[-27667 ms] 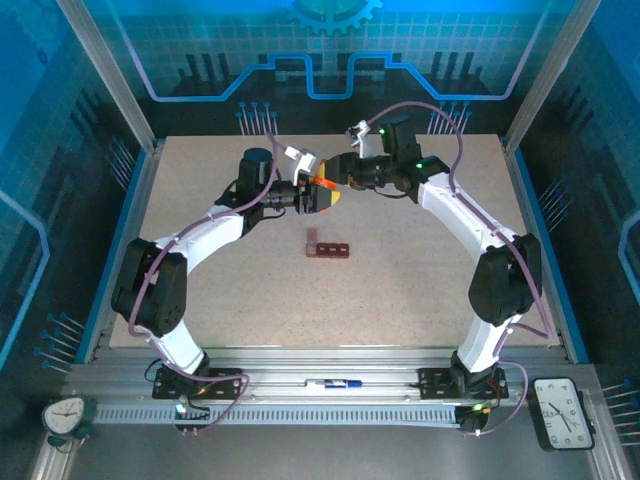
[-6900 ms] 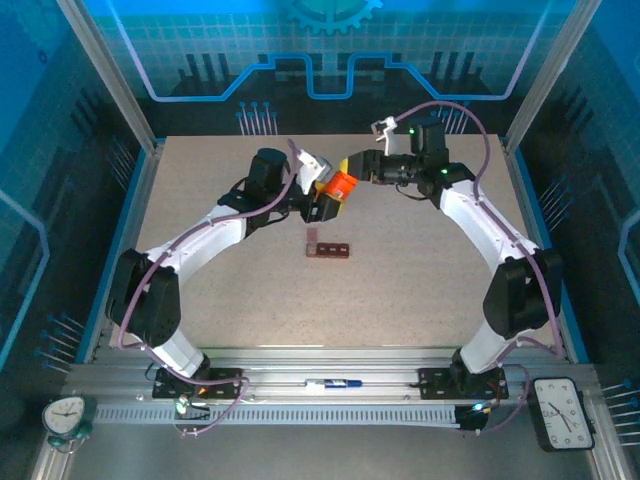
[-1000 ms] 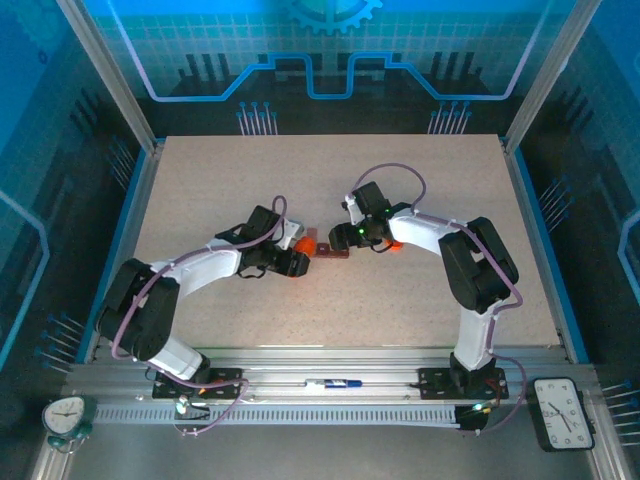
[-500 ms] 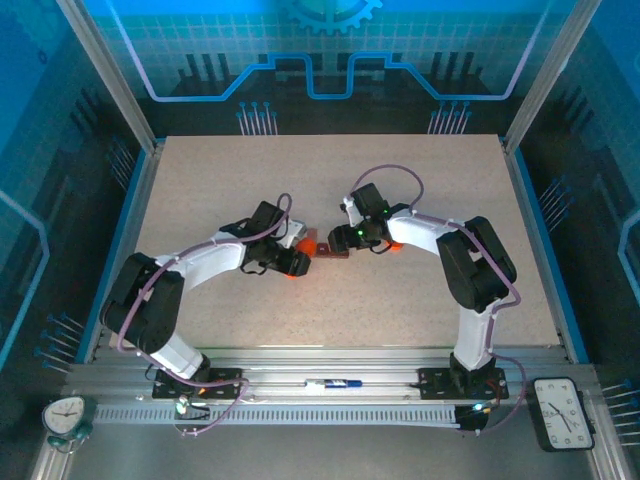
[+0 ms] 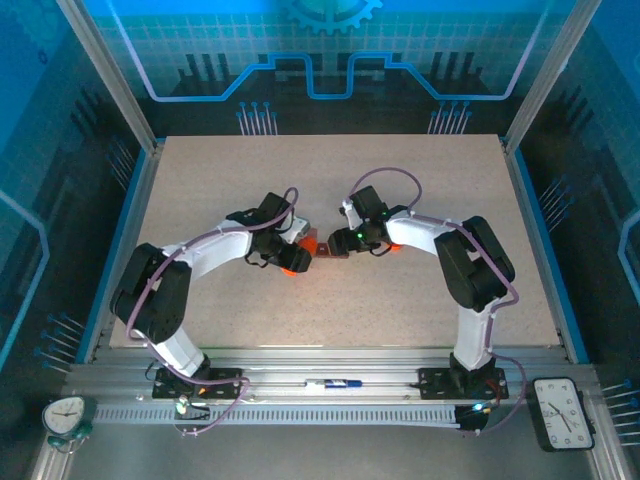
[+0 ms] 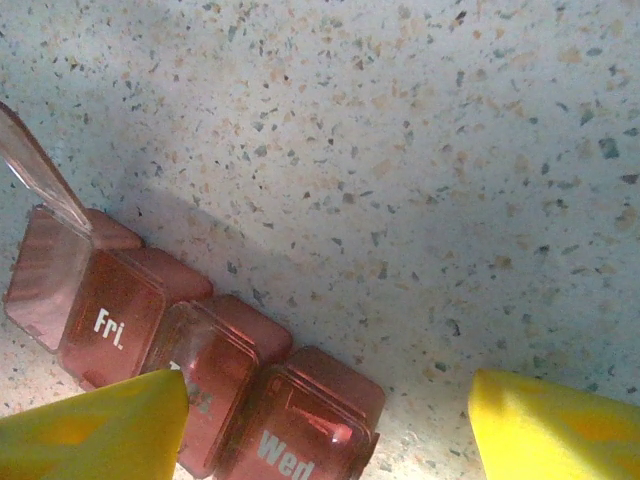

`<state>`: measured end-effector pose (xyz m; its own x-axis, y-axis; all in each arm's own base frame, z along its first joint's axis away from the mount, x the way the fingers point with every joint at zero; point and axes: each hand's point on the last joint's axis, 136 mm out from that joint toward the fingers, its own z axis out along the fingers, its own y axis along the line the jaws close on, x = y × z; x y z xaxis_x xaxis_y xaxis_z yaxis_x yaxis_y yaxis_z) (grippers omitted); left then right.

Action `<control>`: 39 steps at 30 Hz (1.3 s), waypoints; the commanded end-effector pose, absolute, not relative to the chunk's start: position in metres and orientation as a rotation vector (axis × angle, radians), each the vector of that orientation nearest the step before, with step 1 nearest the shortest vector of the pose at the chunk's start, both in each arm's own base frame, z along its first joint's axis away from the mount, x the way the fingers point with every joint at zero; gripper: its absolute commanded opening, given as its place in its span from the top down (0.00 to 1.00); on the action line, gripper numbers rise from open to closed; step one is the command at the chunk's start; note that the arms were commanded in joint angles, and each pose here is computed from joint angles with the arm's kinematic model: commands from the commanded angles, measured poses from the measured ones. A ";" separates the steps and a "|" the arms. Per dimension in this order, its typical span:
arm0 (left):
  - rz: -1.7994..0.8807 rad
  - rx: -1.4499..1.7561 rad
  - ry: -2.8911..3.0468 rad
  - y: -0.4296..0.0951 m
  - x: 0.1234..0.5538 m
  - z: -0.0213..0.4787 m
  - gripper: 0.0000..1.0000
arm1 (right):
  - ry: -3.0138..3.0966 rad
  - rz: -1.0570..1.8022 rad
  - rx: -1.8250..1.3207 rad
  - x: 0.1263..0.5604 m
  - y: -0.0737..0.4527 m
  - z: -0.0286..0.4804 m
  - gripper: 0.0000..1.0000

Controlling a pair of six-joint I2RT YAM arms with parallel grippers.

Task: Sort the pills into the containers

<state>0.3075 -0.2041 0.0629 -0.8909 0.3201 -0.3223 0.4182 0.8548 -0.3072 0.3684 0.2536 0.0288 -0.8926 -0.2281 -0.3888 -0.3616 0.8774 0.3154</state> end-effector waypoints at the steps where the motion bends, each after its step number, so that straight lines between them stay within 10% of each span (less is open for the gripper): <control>1: -0.514 0.620 2.808 -0.203 0.303 0.065 0.84 | 2.747 0.534 -0.475 0.356 0.255 0.014 0.25; 39: -0.426 0.757 2.970 -0.200 0.305 0.066 0.83 | 2.755 0.527 -0.456 0.355 0.252 0.010 0.25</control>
<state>0.3068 -0.1975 0.0622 -0.8931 0.4312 -0.1282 0.4499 0.8558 -0.2556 0.3690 0.2542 0.0280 -0.8902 -0.2264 -0.3952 -0.3637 0.8758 0.3174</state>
